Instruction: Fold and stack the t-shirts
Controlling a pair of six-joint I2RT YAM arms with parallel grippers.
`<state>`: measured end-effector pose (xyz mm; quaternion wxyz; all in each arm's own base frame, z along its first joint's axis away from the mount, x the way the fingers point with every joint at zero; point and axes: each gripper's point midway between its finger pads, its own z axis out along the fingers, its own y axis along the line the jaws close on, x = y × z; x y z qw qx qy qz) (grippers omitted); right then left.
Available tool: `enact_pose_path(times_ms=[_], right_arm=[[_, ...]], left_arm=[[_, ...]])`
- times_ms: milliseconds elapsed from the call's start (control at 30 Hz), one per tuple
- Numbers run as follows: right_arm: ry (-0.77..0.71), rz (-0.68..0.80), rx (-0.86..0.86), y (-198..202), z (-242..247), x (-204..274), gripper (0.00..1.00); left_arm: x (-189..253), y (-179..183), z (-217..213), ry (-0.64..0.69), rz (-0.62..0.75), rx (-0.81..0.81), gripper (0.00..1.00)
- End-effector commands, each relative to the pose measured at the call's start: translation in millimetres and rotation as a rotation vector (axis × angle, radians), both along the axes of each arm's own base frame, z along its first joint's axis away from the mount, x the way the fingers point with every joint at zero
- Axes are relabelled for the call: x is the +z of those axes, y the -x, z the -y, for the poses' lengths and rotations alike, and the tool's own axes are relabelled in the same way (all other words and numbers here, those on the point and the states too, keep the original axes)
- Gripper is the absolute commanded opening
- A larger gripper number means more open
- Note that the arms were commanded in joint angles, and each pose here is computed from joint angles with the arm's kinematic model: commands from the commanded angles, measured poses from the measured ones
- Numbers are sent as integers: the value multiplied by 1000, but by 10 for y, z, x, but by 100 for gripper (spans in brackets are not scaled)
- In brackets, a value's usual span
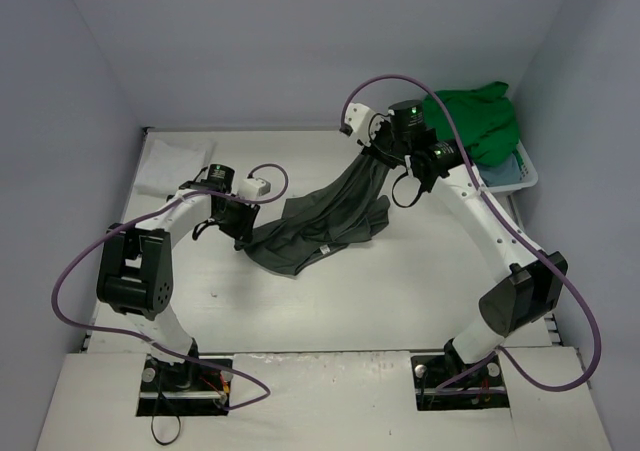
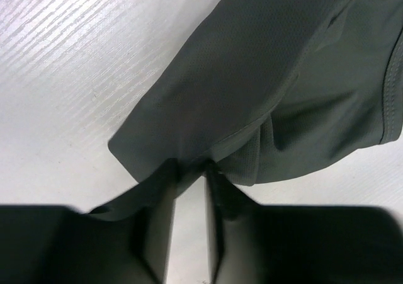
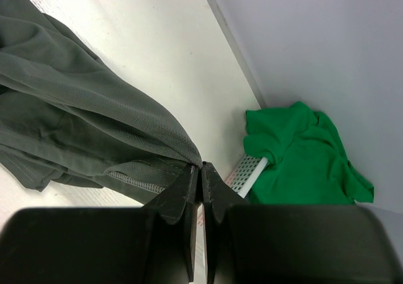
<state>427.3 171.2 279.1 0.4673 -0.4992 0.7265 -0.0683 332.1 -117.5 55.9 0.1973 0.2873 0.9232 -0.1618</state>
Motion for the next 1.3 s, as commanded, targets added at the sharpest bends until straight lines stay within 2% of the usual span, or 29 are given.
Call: enact_pose_path(times_ms=[0,133,233,400,800,1033,1233,1267], right_arm=[[-50,59,-5,-52,-17,224,0],[-55,64,-11,-53,16,251,0],[-63,67,-21,-48,69,276,0],[-80,86,-28,-2,131,381,0],[-92,67,-27,-9,149,323,0],[-127,105,-63,-47,240,506,0],[-257,82,-29,164,117,638,0],[-297,58,-4,226,41,631,0]], left_arm=[[208,-80,0,0,59,-18,17],[234,-66,-10,-4,59,-19,14],[293,-99,-47,-13,84,-4,6],[423,-161,-100,-6,116,27,0],[324,-167,-66,19,84,44,0],[1145,-513,-267,71,251,130,0],[2171,-578,-312,187,390,162,0],[2476,-577,-289,212,451,162,0]])
